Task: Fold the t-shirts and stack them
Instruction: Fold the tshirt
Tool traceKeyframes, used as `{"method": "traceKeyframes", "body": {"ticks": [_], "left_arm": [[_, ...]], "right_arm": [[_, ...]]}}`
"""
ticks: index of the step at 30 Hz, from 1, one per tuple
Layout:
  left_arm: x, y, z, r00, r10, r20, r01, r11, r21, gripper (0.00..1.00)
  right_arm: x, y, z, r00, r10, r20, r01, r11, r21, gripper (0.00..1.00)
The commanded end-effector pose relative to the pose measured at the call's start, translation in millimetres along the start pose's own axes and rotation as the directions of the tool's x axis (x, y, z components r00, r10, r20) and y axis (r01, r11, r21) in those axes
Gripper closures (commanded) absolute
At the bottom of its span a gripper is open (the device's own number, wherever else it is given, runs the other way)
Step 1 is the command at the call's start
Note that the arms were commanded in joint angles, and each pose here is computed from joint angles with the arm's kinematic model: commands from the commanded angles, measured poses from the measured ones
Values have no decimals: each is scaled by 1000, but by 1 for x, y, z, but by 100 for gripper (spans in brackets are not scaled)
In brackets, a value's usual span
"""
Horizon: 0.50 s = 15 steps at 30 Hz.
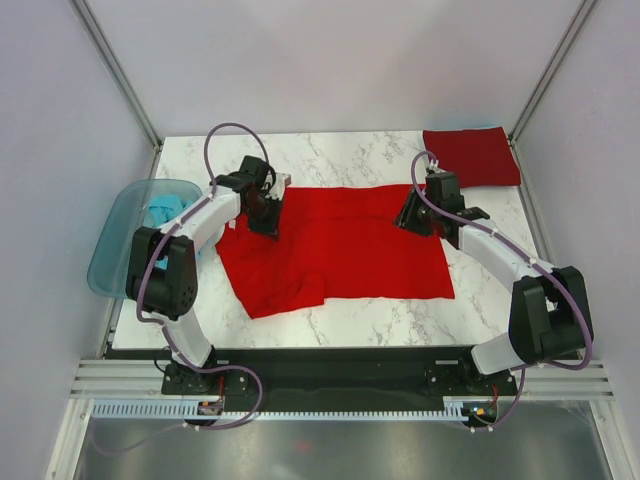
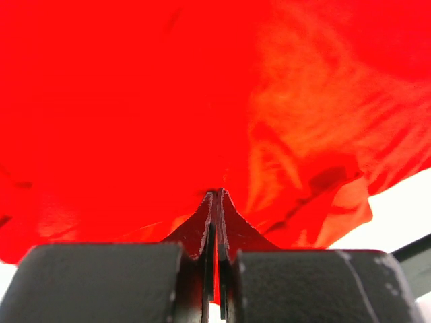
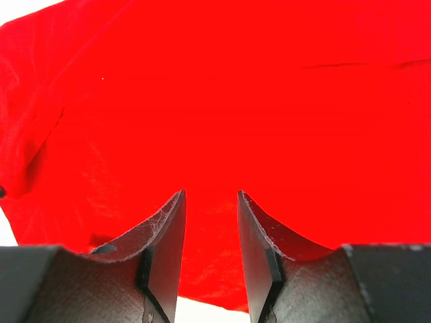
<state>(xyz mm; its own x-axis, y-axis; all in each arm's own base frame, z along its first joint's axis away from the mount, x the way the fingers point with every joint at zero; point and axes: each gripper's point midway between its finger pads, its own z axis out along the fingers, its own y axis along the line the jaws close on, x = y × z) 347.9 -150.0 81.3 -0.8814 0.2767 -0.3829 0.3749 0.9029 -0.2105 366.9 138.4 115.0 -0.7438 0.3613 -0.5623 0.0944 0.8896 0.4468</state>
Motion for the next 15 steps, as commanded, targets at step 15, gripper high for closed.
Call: {"method": "traceKeyframes", "body": {"ticks": [15], "left_arm": [[19, -79, -20, 1000, -11, -2, 11, 964, 266, 72]], "right_arm": [[-1, 2, 1, 1000, -3, 14, 3, 1000, -21, 56]]}}
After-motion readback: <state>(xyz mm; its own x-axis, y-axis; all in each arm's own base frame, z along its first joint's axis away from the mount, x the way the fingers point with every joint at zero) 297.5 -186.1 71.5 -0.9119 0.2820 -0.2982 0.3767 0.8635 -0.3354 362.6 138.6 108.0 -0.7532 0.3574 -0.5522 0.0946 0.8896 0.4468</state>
